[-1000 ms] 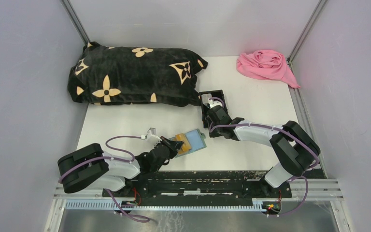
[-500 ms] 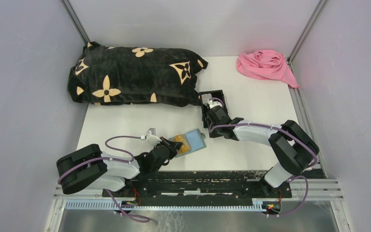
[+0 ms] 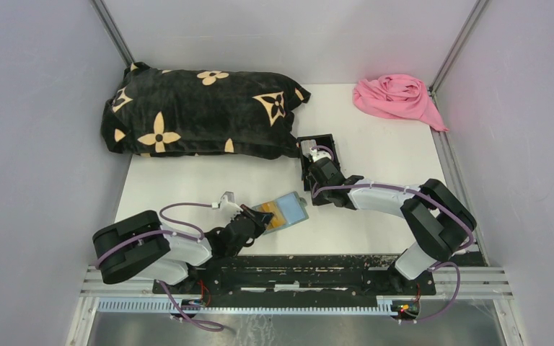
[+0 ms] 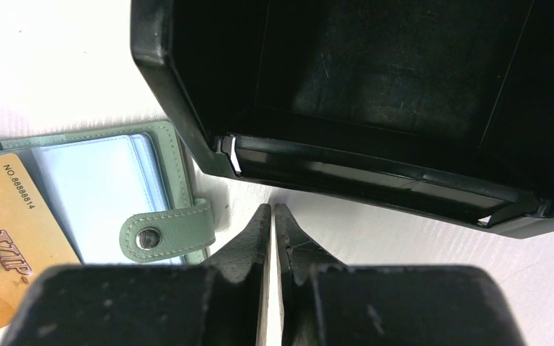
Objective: Put the credit cards into the card holder
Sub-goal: Insert the credit card into the card holder.
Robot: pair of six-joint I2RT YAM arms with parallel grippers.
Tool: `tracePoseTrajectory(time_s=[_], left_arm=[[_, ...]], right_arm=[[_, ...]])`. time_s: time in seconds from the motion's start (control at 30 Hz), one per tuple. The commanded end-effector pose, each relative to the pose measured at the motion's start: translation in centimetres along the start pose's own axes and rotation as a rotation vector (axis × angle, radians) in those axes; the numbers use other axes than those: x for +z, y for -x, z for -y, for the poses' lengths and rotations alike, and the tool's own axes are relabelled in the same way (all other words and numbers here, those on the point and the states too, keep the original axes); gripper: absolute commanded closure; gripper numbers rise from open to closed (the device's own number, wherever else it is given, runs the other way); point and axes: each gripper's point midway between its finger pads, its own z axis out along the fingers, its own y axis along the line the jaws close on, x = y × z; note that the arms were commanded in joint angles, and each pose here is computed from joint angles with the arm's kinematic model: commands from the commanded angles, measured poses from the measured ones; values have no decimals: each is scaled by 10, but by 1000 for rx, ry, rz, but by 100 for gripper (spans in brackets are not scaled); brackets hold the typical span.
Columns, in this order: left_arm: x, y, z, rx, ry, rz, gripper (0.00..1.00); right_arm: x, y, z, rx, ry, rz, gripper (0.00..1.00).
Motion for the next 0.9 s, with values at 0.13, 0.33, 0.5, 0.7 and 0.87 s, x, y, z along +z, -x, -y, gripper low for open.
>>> tracePoseTrajectory(time_s=[0.13, 0.33, 0.5, 0.7, 0.87], left_arm=[[4, 2, 21, -61, -59, 17, 97], [5, 1, 19, -85, -62, 17, 97], [5, 1, 17, -111, -66, 18, 97], [5, 1, 14, -137, -70, 17, 97], [5, -6, 11, -151, -70, -15, 97]], right_arm=[[0, 22, -14, -4, 38, 54, 90], [3, 20, -15, -8, 44, 41, 90], [5, 17, -18, -8, 58, 26, 90], [7, 14, -21, -8, 73, 12, 90], [9, 12, -23, -12, 78, 4, 90]])
